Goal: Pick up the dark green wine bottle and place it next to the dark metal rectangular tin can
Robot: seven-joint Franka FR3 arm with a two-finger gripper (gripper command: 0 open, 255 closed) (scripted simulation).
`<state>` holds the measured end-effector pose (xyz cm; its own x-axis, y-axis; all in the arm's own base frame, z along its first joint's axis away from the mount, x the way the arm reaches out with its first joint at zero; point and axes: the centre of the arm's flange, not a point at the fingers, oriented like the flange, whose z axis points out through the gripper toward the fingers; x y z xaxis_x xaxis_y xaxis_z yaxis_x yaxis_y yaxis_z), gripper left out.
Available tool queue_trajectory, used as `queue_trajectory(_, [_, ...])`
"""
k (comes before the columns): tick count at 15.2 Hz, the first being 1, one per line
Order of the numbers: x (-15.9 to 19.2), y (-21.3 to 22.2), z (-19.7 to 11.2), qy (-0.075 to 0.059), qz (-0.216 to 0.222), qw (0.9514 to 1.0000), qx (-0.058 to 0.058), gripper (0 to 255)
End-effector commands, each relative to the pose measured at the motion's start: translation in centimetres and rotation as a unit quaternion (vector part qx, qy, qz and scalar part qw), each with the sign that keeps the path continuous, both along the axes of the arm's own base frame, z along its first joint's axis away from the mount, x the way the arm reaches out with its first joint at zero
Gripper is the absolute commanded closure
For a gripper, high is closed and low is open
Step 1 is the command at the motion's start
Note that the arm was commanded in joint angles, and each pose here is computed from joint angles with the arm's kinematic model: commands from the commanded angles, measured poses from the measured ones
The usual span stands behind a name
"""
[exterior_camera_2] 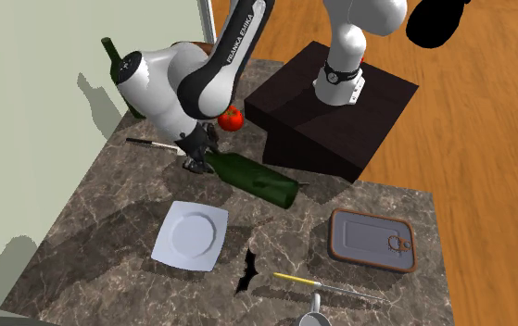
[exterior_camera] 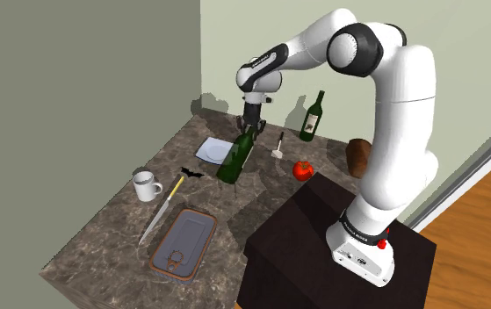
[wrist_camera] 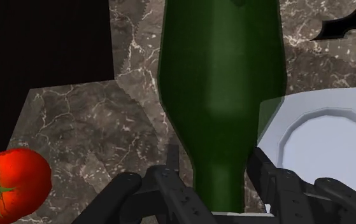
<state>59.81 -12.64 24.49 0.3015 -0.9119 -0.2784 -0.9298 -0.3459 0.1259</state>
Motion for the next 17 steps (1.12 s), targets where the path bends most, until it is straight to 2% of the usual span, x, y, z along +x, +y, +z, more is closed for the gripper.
queue_trajectory(1, [-0.4, 2.8, 0.0, 0.000, -0.001, 1.0000, 0.000, 255])
queue_trajectory(13, [-2.8, 18.9, 0.1, 0.000, -0.001, 1.0000, 0.000, 255])
queue_trajectory(17, [-2.8, 18.9, -2.0, 0.000, -0.001, 1.0000, 0.000, 255])
